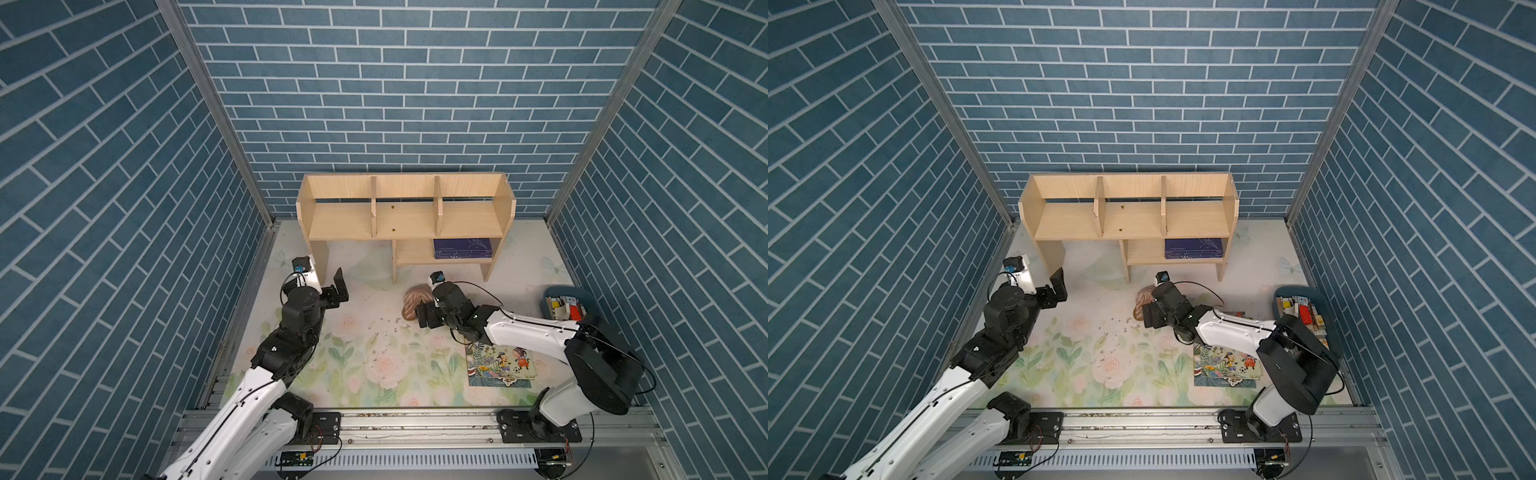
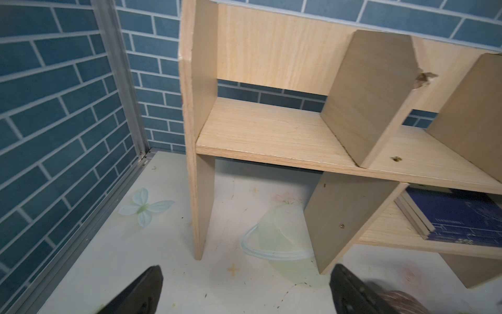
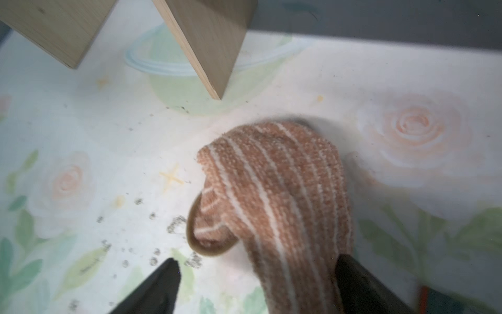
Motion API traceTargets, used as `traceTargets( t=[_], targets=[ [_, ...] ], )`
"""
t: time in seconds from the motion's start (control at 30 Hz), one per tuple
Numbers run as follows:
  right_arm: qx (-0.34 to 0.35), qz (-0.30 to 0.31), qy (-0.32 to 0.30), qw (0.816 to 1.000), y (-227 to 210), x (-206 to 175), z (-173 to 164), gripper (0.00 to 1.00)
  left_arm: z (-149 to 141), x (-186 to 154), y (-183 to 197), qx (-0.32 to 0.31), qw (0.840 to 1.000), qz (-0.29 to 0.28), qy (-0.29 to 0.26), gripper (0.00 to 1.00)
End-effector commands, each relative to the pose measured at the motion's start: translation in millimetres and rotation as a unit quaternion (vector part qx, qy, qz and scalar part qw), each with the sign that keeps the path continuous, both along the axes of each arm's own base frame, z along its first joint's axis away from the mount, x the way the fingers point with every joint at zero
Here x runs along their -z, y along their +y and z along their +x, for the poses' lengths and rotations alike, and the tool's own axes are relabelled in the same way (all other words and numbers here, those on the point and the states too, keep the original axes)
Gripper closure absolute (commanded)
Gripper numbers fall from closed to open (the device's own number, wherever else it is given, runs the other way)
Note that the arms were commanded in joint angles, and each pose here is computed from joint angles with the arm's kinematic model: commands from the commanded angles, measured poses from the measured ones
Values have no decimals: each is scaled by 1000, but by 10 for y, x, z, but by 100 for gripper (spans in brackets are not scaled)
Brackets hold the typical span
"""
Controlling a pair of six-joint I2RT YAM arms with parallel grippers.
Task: Wipe the bookshelf clean with a cloth
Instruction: Place the cleaning item at the center of the board, then reset both arms
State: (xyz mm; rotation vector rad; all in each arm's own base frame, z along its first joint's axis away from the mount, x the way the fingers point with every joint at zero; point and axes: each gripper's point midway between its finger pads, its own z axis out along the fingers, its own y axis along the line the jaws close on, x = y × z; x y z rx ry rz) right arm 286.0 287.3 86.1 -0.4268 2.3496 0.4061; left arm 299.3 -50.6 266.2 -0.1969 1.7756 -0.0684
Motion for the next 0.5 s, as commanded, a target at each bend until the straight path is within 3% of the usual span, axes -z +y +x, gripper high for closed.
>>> traceTargets(
  t=[0.0, 0.17, 0.33, 0.4, 0.47],
  targets=[
    [36, 1, -71, 997, -149, -496, 163, 0, -48, -63, 363, -106, 994, 7, -25, 0],
    [165, -17, -148, 975, -874, -1059, 309, 0, -70, -164, 686, -204, 975, 49, -74, 0],
    [272, 23, -214, 938, -1656, -1442, 347, 0, 61, 187, 1100, -281, 957, 31, -65, 0],
    [293, -5, -257, 921, -1882, -1366, 278, 5, 164, 435, 1200, -289, 955, 40, -43, 0],
    [371, -42, -310, 874, -2321, -1301, 172, 1, 230, 661, 1224, -288, 955, 60, -26, 0]
  ],
)
